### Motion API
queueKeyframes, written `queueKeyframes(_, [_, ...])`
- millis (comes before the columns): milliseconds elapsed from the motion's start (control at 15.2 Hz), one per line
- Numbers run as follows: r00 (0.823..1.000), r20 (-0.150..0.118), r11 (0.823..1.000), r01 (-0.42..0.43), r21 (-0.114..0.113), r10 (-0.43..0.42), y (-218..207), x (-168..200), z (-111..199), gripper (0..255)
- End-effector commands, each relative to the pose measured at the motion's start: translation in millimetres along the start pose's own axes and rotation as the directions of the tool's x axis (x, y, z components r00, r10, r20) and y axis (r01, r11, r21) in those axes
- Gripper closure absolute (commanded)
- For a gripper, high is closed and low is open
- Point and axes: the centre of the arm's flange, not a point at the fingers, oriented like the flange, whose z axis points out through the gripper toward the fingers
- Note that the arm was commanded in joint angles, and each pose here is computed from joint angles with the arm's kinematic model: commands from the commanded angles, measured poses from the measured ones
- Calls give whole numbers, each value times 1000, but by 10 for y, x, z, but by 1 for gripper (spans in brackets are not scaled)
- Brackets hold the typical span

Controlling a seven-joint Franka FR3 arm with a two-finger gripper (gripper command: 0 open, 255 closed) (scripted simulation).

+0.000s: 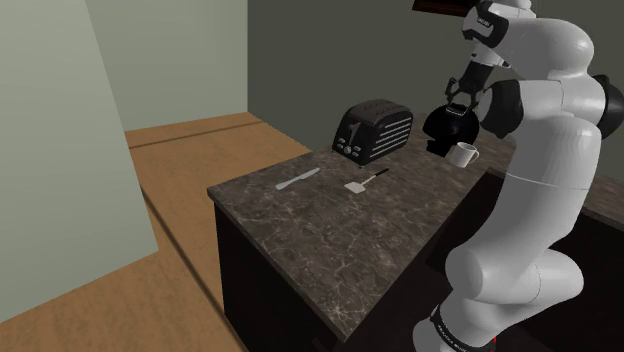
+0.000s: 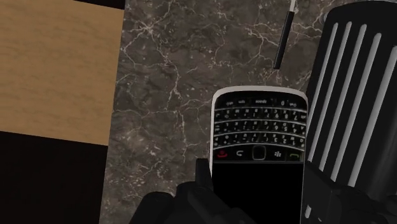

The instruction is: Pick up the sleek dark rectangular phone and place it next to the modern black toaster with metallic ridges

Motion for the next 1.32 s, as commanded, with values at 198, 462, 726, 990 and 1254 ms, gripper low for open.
queueKeyframes(198, [1000, 0, 1000, 3, 0, -3, 33, 82, 219, 255])
queueKeyframes(462, [1000, 0, 1000, 3, 0, -3, 45, 88, 430, 255])
queueKeyframes(726, [1000, 0, 1000, 3, 0, -3, 57, 94, 641, 255])
queueKeyframes(990, [1000, 0, 1000, 3, 0, -3, 69, 100, 852, 255])
queueKeyframes(1254, [1000, 0, 1000, 3, 0, -3, 81, 105, 1063, 255])
